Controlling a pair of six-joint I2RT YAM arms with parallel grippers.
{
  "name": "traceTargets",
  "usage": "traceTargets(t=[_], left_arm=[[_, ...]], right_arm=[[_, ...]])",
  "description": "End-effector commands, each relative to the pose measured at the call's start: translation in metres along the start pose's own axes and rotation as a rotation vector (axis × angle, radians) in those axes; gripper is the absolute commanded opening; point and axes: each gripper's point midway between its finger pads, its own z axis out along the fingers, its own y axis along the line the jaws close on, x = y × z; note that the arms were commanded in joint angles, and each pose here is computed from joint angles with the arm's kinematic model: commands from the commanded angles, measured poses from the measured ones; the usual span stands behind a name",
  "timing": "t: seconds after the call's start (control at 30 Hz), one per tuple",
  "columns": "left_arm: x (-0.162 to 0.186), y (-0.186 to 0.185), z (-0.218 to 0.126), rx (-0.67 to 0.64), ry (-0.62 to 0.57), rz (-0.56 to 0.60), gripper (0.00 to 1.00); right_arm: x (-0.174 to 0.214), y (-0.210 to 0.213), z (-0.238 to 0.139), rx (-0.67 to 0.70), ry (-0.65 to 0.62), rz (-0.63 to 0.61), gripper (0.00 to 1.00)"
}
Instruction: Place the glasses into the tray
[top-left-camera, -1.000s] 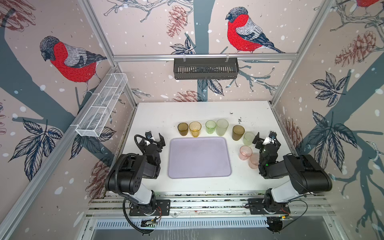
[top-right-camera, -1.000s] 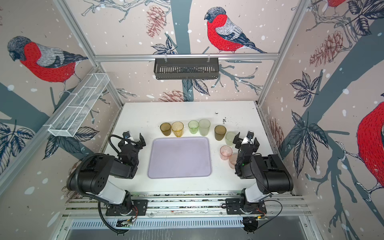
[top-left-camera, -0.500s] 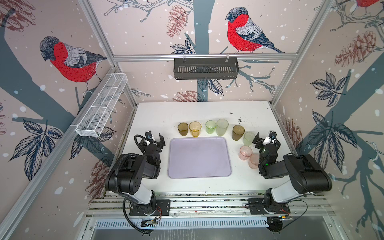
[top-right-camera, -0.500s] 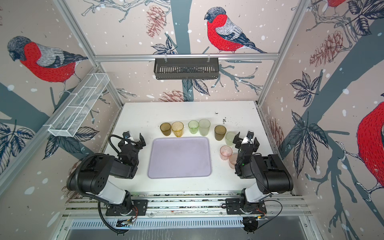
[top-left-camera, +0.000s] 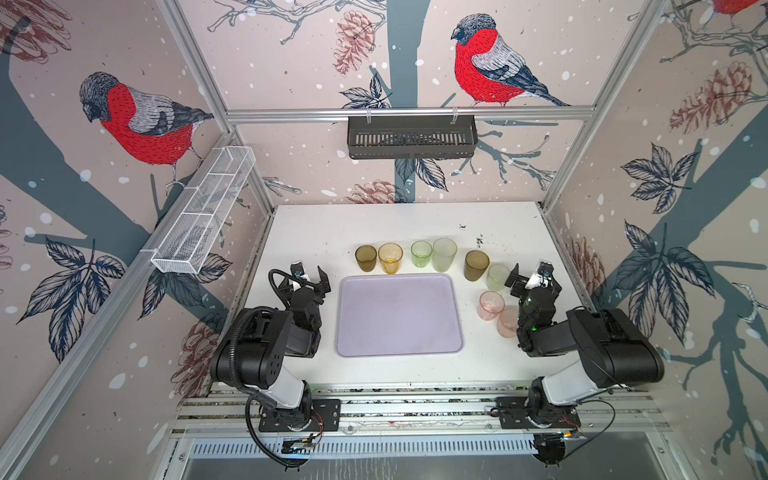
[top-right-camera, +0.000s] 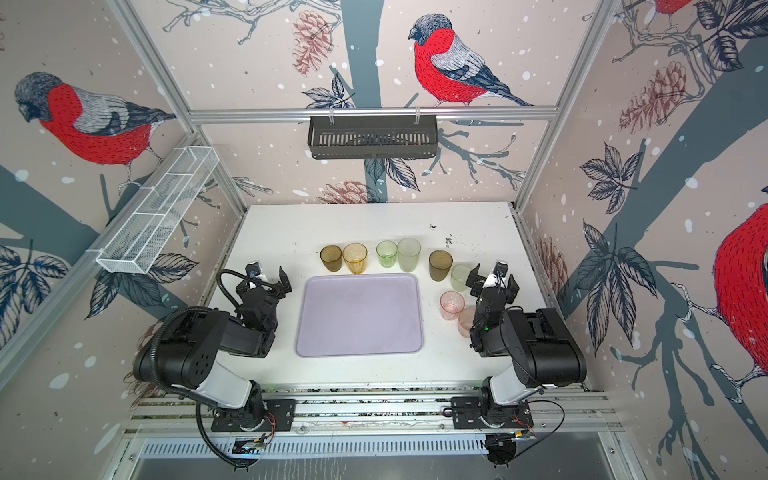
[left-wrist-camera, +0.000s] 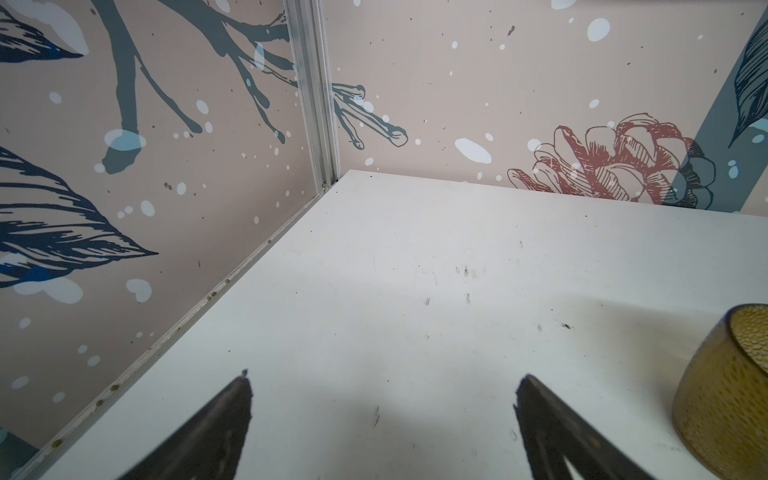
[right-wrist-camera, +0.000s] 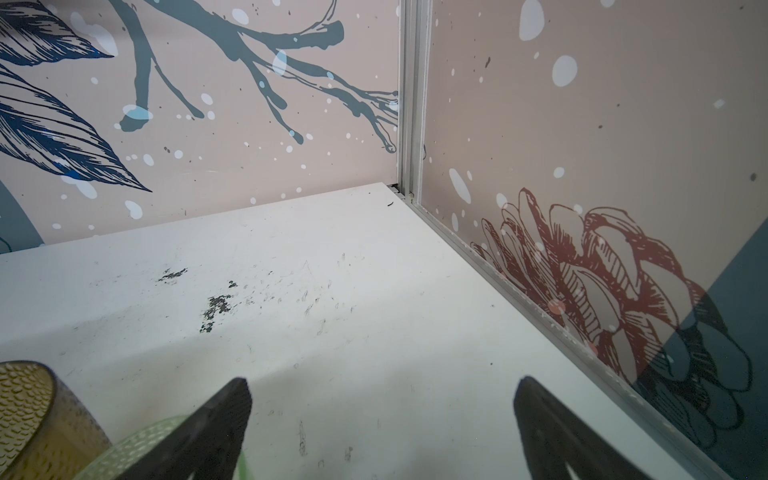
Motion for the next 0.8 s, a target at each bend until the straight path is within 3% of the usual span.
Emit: traceTargets(t=[0.0, 0.77], left_arm=[[-0.0159, 0.001, 0.0002, -0.01, -0.061, -0.008, 0.98], [-0.0187, 0.0032, -0.0008, -0.017, -0.069, -0.014, 0.98]], right_arm=[[-0.0051, 0.0009, 0.0007, -0.004, -0.019, 0.013, 1.0], [-0.0071, 0.0003, -0.0013, -0.008, -0.029, 0.015, 1.0]])
